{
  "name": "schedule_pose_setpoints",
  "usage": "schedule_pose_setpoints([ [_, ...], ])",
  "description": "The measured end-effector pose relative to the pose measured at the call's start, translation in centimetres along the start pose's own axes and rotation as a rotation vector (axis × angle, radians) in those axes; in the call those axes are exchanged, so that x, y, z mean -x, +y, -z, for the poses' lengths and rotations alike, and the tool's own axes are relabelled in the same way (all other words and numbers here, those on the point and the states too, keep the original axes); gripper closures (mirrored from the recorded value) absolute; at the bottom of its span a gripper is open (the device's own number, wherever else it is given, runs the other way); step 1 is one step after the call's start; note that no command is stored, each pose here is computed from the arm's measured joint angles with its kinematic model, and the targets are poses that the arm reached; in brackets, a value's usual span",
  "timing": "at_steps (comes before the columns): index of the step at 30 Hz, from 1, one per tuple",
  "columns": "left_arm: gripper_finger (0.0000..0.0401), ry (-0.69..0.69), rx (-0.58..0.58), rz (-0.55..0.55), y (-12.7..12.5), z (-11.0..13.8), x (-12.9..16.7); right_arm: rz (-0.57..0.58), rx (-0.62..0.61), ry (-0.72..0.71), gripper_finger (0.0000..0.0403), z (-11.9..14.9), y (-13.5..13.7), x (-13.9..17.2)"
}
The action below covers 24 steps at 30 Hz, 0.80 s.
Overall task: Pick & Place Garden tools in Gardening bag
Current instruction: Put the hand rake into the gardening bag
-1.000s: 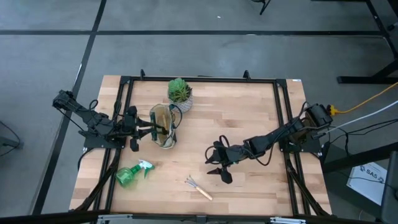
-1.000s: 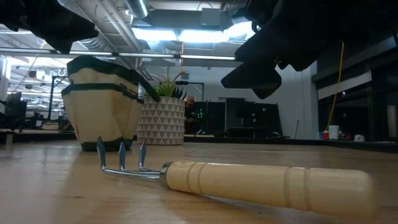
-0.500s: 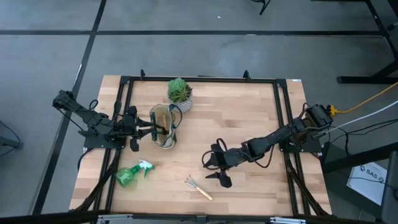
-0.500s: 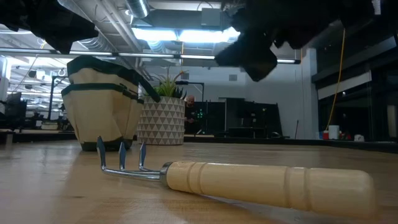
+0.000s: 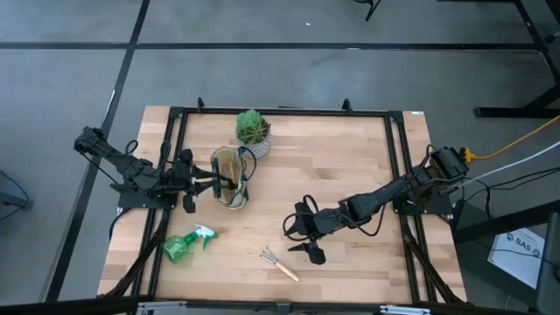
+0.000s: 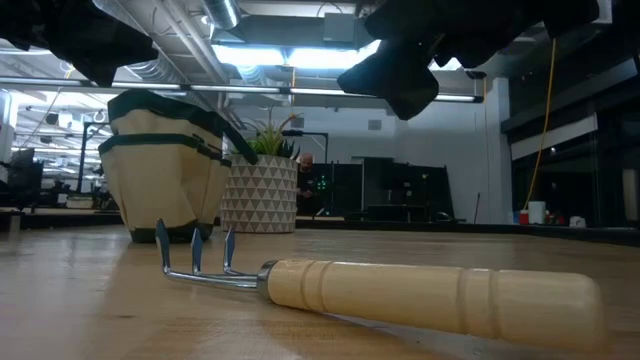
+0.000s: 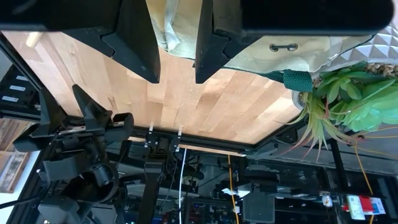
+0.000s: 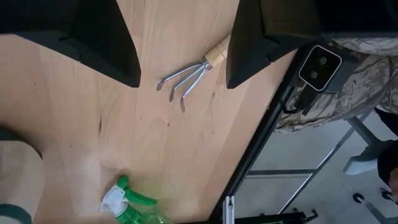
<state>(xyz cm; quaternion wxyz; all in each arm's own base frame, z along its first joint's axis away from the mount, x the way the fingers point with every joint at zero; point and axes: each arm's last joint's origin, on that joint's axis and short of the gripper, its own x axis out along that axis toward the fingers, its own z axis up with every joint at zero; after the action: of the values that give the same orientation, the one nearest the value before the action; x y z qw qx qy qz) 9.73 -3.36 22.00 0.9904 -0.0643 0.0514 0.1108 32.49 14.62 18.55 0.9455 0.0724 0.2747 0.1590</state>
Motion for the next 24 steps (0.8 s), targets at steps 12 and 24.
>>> schedule_pose_setpoints([
  [12,0.0303,0.0,0.0,0.0,0.0,0.0,0.0,-0.002,0.036,0.0,0.0162,0.0,0.1,0.0],
  [24,0.0303,0.0,0.0,0.0,0.0,0.0,0.0,-0.027,0.137,0.042,0.0162,1.2,1.1,-1.1],
])
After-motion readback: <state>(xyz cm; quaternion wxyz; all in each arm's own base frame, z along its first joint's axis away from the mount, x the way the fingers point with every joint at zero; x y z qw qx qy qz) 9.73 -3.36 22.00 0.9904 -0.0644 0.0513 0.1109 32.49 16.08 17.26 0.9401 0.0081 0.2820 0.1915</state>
